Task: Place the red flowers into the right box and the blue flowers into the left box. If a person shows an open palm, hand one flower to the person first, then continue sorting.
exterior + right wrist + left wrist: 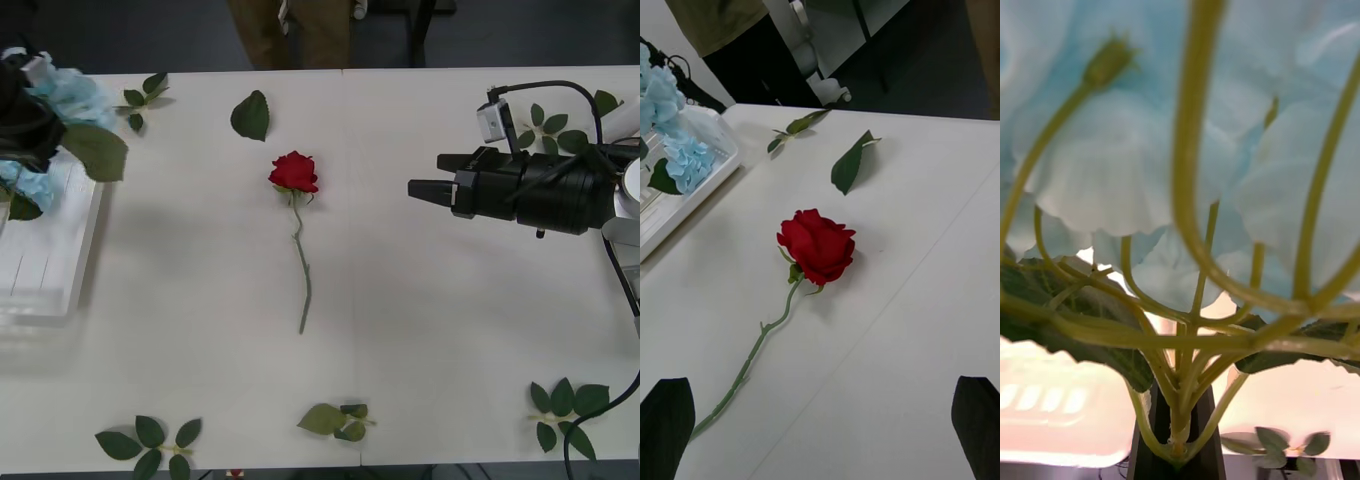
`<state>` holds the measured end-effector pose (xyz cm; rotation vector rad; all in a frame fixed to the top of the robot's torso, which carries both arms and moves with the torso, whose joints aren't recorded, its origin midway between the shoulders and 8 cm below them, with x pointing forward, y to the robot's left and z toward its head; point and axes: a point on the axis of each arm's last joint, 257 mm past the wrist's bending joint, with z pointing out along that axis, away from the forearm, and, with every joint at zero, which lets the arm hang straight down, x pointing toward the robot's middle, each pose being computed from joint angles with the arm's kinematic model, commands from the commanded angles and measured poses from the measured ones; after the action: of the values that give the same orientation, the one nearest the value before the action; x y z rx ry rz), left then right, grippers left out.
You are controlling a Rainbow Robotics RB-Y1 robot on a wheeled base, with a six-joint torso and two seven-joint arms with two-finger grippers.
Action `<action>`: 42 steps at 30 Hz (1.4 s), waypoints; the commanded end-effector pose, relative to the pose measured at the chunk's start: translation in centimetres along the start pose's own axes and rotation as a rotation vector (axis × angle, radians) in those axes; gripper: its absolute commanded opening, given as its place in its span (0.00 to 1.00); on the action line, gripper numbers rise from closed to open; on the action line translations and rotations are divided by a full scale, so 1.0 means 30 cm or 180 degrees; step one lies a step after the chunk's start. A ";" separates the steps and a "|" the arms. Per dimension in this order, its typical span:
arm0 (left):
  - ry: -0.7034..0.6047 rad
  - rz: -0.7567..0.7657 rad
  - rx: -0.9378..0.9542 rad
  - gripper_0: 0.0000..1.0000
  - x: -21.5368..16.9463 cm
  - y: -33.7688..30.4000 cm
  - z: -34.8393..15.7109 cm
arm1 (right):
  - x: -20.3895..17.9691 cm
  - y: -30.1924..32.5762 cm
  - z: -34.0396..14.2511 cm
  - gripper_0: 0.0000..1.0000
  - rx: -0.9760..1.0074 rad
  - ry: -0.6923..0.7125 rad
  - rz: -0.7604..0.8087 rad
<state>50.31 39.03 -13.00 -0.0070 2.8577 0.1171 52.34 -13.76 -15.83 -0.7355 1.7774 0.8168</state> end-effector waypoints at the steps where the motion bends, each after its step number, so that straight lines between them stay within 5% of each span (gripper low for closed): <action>1: -0.0119 -0.0017 -0.0343 0.00 0.004 0.351 -0.138 | -0.087 0.009 -0.001 1.00 -0.0008 -0.0164 -0.0015; 10: -0.0457 -0.0374 -0.0602 0.00 0.010 0.717 -0.110 | -0.084 0.008 -0.003 1.00 -0.0004 -0.0158 -0.0018; 25: -0.0884 -0.0602 -0.0687 0.00 -0.055 0.749 0.200 | -0.090 0.005 0.000 1.00 0.0012 -0.0183 -0.0008; 26: -0.0891 -0.0602 -0.0684 0.03 -0.058 0.746 0.198 | -0.092 0.003 -0.001 1.00 0.0014 -0.0182 -0.0014; 27: -0.0887 -0.0609 -0.0679 0.32 -0.057 0.745 0.199 | -0.093 0.002 -0.002 1.00 0.0018 -0.0186 -0.0014; 28: -0.0884 -0.0612 -0.0676 0.83 -0.057 0.744 0.201 | -0.092 0.003 -0.001 1.00 0.0014 -0.0182 -0.0014; 29: -0.0880 -0.0612 -0.0677 1.00 -0.054 0.745 0.203 | -0.092 0.005 0.001 1.00 0.0011 -0.0185 -0.0012; 42: -0.0814 -0.0586 -0.0659 1.00 -0.042 0.732 0.207 | -0.088 -0.002 0.000 1.00 0.0038 -0.0175 -0.0012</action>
<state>53.60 60.91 -16.28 -0.2987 2.5376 0.3176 52.64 -13.94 -15.60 -0.7223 1.7715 0.8095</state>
